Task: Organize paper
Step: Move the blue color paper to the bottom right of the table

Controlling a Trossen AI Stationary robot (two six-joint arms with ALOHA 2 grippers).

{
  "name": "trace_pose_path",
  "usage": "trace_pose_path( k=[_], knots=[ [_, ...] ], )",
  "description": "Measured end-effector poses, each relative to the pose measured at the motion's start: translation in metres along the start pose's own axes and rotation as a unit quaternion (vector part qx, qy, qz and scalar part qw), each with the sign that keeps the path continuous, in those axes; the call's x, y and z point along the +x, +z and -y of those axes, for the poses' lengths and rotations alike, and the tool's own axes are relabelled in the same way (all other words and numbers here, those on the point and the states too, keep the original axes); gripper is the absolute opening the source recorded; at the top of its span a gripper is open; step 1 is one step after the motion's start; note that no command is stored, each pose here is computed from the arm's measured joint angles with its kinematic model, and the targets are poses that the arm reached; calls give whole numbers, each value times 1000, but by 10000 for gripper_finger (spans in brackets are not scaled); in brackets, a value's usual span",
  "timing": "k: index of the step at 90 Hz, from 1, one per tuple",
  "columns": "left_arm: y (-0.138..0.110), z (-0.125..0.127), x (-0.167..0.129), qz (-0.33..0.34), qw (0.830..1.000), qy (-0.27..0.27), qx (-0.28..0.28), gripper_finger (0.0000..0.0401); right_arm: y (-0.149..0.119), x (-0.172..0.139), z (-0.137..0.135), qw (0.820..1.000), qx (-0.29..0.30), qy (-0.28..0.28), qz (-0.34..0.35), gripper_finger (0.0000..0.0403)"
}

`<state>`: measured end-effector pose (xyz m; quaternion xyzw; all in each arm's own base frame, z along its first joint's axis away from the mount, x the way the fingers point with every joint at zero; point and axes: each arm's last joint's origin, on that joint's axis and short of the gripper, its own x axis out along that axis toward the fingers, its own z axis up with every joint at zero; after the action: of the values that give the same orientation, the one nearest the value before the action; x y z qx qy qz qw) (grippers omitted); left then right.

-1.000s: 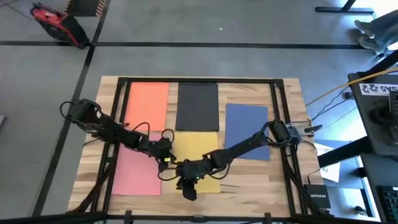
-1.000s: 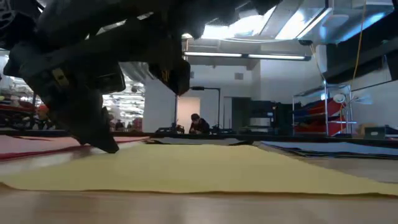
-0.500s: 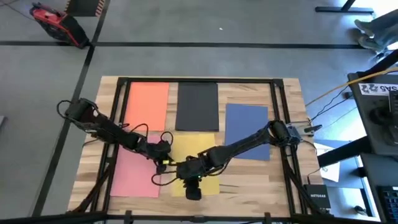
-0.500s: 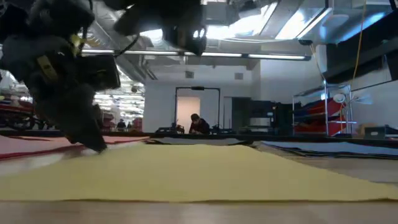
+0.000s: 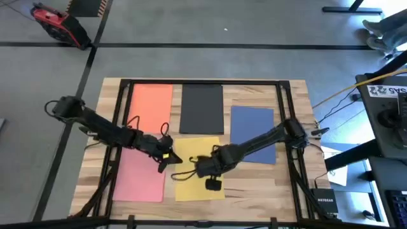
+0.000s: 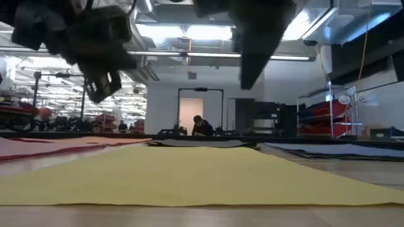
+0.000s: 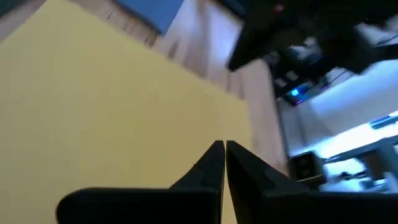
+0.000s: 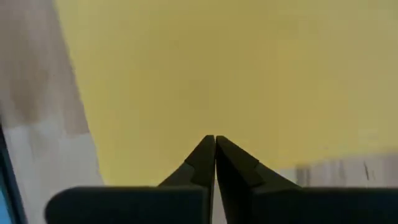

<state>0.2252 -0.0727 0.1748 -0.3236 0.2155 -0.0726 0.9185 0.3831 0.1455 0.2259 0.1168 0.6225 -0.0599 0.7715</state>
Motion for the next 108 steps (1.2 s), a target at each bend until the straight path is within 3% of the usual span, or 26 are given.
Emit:
trace_pose_path(
  k=[9,17,31,40,49,67,88,108],
  knots=[
    [11,5,-9,25,999,-22,-19,0,-16,-17,13,995,95,-14,28,0],
    [19,7,-16,47,998,-34,-26,0,-32,-25,27,978,195,-39,55,0],
    [28,9,-24,71,996,-44,-40,0,-70,-19,40,925,360,-97,77,0],
    [32,8,-27,84,993,-42,-73,0,-91,-3,45,884,448,-123,42,1],
    [34,4,-29,99,989,-31,-105,0,-102,9,49,876,466,-125,-14,0],
    [41,-3,-30,126,983,-8,-131,0,-116,29,67,856,490,-165,-11,0],
    [47,-11,-31,141,981,6,-136,0,-127,61,94,845,514,-149,-12,0],
    [53,-19,-33,157,977,22,-143,0,-120,64,121,869,458,-185,-14,0]
  ],
)
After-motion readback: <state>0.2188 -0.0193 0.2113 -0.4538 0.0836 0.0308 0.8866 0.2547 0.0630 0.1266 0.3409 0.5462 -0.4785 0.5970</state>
